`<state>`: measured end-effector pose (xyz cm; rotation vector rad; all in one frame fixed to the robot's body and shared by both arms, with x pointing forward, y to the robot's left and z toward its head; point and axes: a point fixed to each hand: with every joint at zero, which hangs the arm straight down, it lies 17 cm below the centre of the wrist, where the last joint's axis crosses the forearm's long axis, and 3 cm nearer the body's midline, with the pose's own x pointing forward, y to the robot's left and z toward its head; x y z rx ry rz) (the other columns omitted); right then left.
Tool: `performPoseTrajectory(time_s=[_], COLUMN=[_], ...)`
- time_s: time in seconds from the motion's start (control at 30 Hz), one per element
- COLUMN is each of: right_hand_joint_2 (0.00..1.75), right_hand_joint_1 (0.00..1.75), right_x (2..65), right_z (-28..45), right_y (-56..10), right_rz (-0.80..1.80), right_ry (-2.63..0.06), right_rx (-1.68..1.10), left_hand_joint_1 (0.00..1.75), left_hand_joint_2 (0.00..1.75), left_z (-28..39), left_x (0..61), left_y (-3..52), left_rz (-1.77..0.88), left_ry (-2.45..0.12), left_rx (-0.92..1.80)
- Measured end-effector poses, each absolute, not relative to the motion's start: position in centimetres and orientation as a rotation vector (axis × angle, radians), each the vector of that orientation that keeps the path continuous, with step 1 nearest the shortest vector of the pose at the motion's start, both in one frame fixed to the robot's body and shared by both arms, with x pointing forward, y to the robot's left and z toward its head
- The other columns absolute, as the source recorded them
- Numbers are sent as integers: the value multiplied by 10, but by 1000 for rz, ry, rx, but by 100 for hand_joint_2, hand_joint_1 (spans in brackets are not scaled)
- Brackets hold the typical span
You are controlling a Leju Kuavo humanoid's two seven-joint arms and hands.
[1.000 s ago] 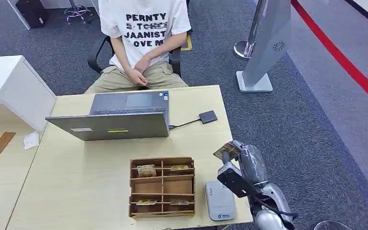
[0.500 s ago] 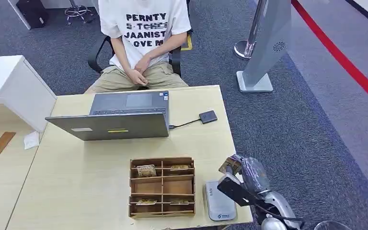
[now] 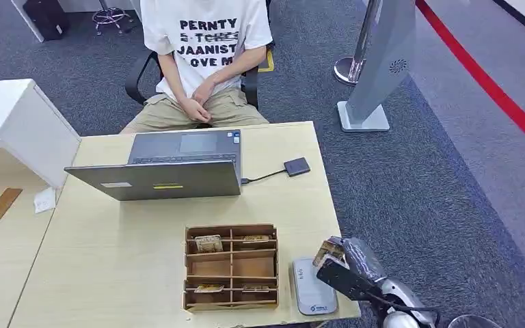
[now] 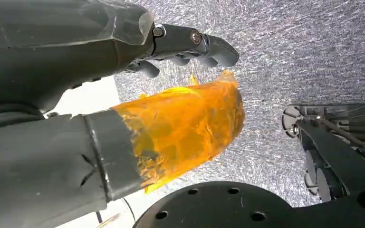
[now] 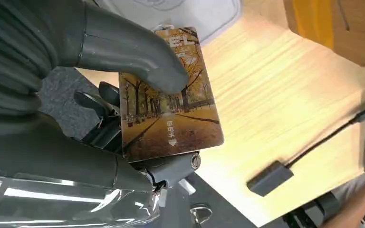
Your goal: Pass the card to the sensor for recognition and then transmit it.
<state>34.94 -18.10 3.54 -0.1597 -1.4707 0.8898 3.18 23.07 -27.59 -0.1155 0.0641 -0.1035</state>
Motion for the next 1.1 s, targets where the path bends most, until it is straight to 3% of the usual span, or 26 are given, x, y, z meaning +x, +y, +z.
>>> performPoseTrajectory(time_s=[0.67, 1.1], right_hand_joint_2=[175, 175], right_hand_joint_1=[175, 175], right_x=[340, 324], right_z=[26, 61], right_y=[-184, -168], right_rz=[964, 893], right_ry=[-1439, -1563], right_rx=[-93, 83], left_hand_joint_1=[0, 0], left_hand_joint_2=[0, 0], left_z=[-276, -276], left_x=[31, 32], left_y=[231, 233], left_rz=[-99, -93], left_ry=[65, 63], left_rx=[-116, -118])
